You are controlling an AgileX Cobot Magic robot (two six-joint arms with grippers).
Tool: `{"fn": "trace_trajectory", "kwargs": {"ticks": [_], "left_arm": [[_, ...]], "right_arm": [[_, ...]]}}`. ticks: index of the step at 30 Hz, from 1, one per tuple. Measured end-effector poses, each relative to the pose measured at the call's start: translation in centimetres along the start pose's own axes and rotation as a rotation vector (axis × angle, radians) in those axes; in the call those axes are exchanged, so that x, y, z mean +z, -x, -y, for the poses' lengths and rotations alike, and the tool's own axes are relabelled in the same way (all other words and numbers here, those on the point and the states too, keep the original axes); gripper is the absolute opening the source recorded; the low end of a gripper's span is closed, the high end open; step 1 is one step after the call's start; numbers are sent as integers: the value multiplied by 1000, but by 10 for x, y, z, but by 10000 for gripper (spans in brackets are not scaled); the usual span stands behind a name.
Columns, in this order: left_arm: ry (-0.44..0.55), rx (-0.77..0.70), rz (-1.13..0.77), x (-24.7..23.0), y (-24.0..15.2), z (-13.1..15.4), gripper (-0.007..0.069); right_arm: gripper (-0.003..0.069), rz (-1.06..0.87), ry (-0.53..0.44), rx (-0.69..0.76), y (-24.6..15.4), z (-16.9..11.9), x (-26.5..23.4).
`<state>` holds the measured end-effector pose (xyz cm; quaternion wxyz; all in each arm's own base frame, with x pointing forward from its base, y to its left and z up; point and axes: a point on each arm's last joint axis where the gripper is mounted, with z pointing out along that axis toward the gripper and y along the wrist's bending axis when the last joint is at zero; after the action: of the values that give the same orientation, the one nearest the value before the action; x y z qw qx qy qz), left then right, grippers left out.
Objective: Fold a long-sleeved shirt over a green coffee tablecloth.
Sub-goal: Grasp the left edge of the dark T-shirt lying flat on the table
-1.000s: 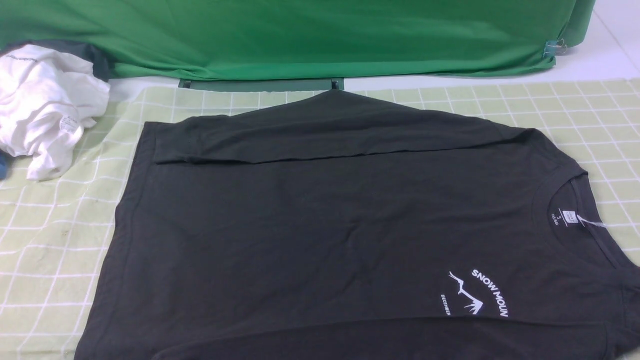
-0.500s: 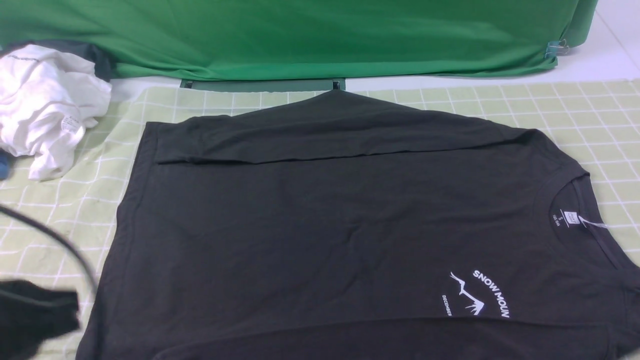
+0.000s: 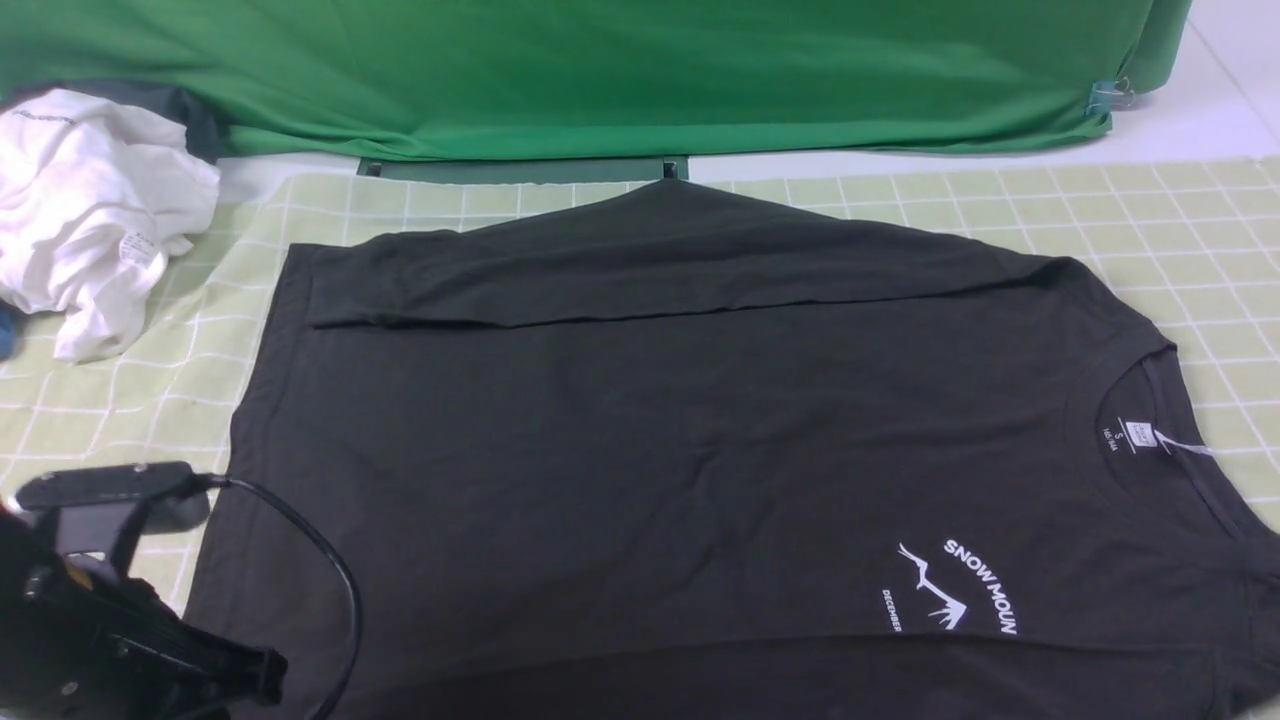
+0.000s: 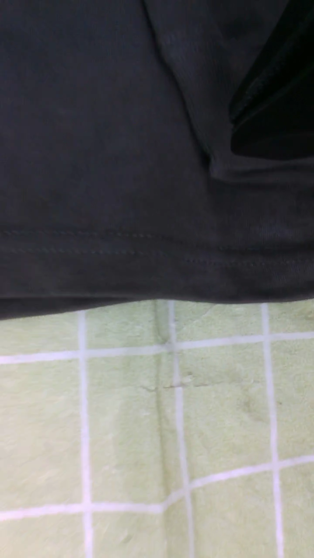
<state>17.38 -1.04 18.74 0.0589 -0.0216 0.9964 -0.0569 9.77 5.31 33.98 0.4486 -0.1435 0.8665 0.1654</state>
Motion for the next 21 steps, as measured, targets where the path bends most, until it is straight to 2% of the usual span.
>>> {"fn": "trace_trajectory", "kwargs": {"ticks": [3, 7, 10, 12, 17, 21], "left_arm": [[12, 7, -13, 7, 4, -2, 13], [19, 41, -26, 12, 6, 0, 81], [15, 178, -38, 14, 4, 13, 192], [30, 220, -37, 15, 3, 20, 251], [143, 216, -14, 15, 3, 22, 413], [146, 208, 0, 16, 5, 23, 481]], "right_arm": [[5, -32, 40, -16, -3, -5, 10], [5, -18, 79, -25, -4, -10, 21], [5, 4, 95, -23, -5, -12, 29], [5, 1, 96, -21, -6, -12, 32], [3, -4, 96, -20, -8, -12, 34], [3, -2, 96, -20, -8, -12, 34]]}}
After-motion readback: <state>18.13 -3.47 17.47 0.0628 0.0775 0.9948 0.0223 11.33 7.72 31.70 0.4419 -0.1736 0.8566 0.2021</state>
